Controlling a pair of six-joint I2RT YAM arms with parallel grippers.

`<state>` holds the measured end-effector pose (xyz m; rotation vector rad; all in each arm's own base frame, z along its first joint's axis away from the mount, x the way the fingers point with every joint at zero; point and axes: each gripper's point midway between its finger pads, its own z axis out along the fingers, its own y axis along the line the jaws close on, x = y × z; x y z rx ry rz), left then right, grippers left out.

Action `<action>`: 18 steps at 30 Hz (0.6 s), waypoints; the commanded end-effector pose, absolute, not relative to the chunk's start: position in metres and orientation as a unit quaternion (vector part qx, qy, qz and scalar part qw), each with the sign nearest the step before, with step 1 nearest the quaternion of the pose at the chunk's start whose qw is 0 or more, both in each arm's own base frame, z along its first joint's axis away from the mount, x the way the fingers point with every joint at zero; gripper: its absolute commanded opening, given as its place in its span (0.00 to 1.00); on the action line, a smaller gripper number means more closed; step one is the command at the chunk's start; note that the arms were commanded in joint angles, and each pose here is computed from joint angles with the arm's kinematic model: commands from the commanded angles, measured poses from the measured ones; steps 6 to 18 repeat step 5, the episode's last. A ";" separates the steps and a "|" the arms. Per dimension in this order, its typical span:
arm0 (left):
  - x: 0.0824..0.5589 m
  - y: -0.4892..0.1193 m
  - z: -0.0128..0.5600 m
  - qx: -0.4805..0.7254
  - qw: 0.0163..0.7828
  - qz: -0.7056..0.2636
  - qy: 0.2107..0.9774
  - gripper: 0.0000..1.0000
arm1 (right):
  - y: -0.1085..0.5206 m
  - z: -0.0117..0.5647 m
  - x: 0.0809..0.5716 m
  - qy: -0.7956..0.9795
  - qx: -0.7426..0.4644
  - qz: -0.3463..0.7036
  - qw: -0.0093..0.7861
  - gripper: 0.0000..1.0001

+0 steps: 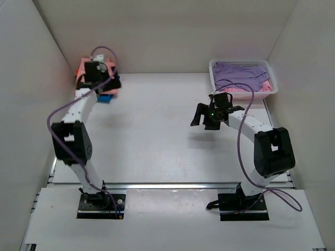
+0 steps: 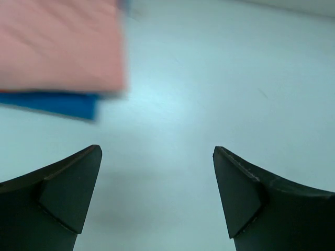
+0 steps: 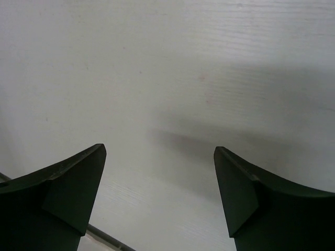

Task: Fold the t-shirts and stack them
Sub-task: Put the neatly folded tshirt into the corner of the board with the left arm

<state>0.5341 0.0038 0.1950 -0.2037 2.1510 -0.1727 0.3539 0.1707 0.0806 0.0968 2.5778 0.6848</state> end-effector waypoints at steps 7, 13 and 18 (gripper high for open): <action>0.394 -0.091 0.231 0.001 0.496 -0.177 0.850 0.98 | 0.126 0.122 0.344 0.935 0.014 0.179 0.307 0.84; 0.394 -0.091 0.231 0.001 0.496 -0.177 0.850 0.98 | 0.126 0.122 0.344 0.935 0.014 0.179 0.307 0.84; 0.394 -0.091 0.231 0.001 0.496 -0.177 0.850 0.98 | 0.126 0.122 0.344 0.935 0.014 0.179 0.307 0.84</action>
